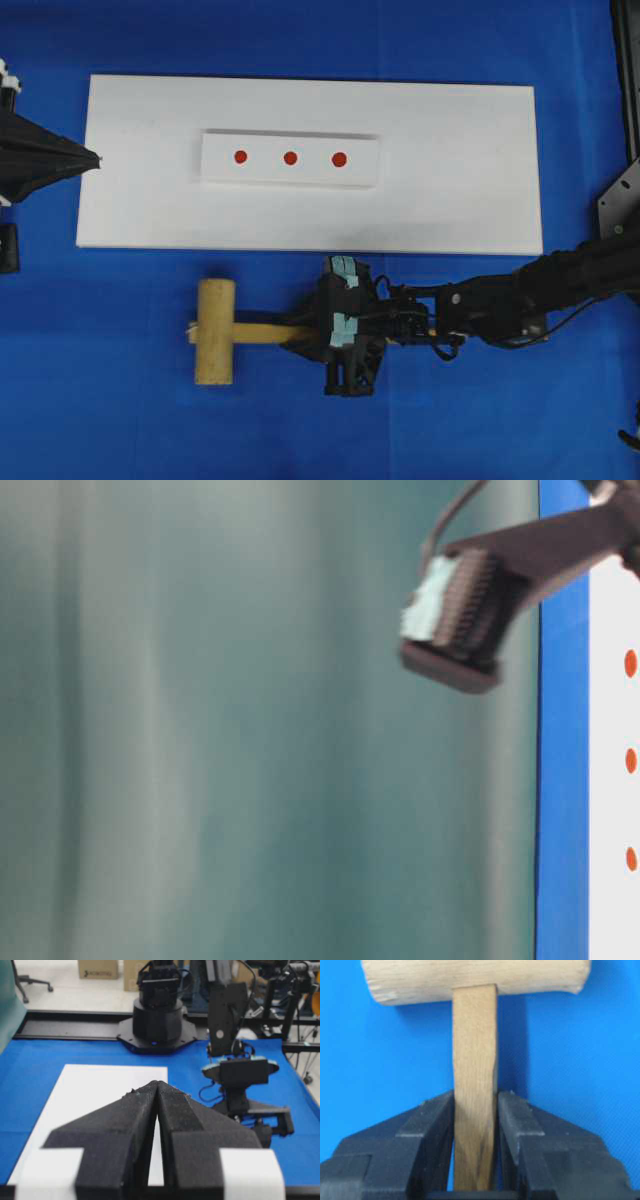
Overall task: Hit the mark with a hammer.
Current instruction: 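Close the right gripper on the handle and lift the mallet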
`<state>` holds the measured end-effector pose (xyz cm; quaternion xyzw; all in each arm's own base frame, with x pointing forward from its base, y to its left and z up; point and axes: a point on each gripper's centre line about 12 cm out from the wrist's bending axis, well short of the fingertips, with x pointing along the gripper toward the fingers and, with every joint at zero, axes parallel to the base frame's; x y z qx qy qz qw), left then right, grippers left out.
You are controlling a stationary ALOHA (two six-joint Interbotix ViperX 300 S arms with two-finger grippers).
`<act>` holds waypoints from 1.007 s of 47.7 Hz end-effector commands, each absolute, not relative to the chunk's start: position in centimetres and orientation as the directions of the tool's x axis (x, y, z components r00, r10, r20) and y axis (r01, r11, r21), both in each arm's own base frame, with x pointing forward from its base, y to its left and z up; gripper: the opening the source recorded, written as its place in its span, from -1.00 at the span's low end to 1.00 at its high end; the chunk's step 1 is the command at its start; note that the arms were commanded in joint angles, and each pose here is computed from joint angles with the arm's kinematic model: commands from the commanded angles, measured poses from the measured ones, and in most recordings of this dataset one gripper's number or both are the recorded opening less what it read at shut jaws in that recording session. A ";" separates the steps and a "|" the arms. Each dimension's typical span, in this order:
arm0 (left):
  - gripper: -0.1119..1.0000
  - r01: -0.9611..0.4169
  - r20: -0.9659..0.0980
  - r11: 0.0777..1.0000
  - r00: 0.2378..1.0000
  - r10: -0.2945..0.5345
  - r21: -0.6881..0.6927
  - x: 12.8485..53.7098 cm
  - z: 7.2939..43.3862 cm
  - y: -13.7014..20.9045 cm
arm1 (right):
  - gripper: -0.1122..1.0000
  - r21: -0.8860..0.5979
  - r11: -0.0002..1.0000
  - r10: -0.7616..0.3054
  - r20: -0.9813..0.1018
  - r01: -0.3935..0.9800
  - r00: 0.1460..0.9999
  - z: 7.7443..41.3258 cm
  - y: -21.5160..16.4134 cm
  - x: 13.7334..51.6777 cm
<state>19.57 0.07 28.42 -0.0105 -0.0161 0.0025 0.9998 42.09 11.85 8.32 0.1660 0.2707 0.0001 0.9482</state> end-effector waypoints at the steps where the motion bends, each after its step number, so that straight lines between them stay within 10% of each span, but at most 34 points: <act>1: -0.80 -0.003 0.041 1.000 0.999 0.004 -0.024 19.7 28.8 0.0 | -0.61 0.343 0.938 0.110 -0.439 0.053 0.892 12.2 12.2 42.1; 26: -0.79 0.006 0.006 1.000 1.000 -0.006 -0.023 19.7 28.5 -0.1 | -0.61 0.347 0.937 0.154 -0.305 -0.041 0.940 22.1 10.5 37.6; 48: -0.57 0.008 0.009 1.000 1.000 -0.007 -0.026 19.5 28.6 -0.2 | -0.61 0.195 0.981 0.043 -0.300 0.018 0.953 23.5 5.3 37.9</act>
